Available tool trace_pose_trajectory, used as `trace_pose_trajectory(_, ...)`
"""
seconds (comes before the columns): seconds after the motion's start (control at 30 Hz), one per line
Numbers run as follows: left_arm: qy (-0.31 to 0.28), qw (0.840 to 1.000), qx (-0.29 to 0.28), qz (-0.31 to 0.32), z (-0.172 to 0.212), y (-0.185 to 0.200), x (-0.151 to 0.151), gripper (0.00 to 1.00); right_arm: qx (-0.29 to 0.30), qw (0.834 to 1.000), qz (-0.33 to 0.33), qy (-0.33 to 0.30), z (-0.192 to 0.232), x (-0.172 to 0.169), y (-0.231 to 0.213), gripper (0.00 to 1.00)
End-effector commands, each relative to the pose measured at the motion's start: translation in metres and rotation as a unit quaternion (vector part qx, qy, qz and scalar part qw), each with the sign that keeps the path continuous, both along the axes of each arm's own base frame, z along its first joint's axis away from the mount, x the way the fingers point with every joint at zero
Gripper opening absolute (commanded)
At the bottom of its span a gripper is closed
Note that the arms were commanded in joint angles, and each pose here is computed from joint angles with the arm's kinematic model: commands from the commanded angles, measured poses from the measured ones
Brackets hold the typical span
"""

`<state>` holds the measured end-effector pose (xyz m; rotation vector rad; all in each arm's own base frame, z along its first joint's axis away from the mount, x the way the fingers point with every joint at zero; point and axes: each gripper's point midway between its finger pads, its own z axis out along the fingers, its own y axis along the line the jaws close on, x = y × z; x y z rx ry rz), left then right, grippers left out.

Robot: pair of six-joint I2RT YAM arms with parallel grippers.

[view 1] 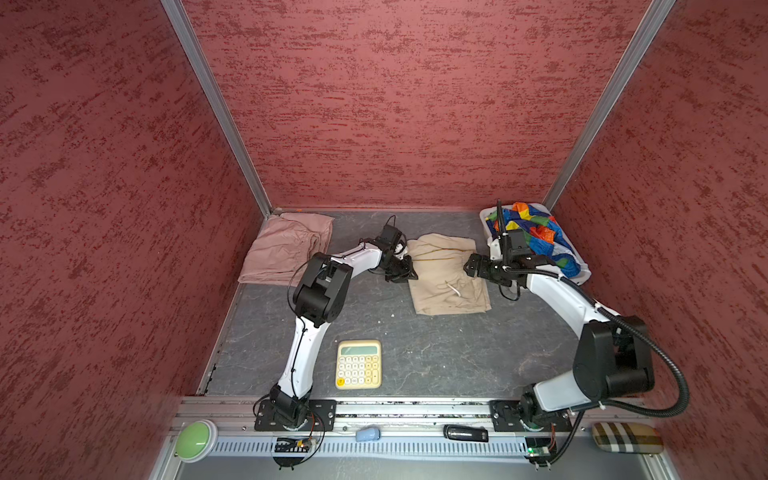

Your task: Fold and stack the shorts

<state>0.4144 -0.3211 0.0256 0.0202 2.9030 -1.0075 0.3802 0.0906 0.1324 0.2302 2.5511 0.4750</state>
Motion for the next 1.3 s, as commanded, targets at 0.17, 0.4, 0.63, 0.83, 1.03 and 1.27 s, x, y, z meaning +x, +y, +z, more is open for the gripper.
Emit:
trace_pose_trajectory(0.17, -0.091, 0.976, 0.198, -0.001, 0.066, 0.106, 0.038, 0.00, 0.022, 0.999, 0.031, -0.030, 0.014, 0.009, 0.027, 0.99)
trace_pose_trajectory(0.4, -0.137, 0.903, 0.406, -0.013, 0.128, 0.208, 0.053, 0.00, 0.042, 0.995, 0.081, -0.038, 0.016, 0.029, 0.086, 0.99)
trace_pose_trajectory(0.63, -0.153, 0.819, 0.553, -0.035, 0.158, 0.267, 0.063, 0.00, 0.058, 0.990, 0.123, -0.043, 0.019, 0.046, 0.135, 0.99)
trace_pose_trajectory(0.83, -0.199, 0.789, 0.581, 0.001, 0.199, 0.311, 0.079, 0.00, 0.066, 0.986, 0.146, -0.038, 0.016, 0.049, 0.157, 0.99)
trace_pose_trajectory(1.03, -0.256, 0.770, 0.584, 0.015, 0.234, 0.334, 0.089, 0.00, 0.071, 0.984, 0.158, -0.039, 0.016, 0.055, 0.167, 0.99)
trace_pose_trajectory(1.27, -0.243, 0.775, 0.582, 0.039, 0.241, 0.361, 0.086, 0.00, 0.076, 0.983, 0.166, -0.036, 0.015, 0.064, 0.175, 0.99)
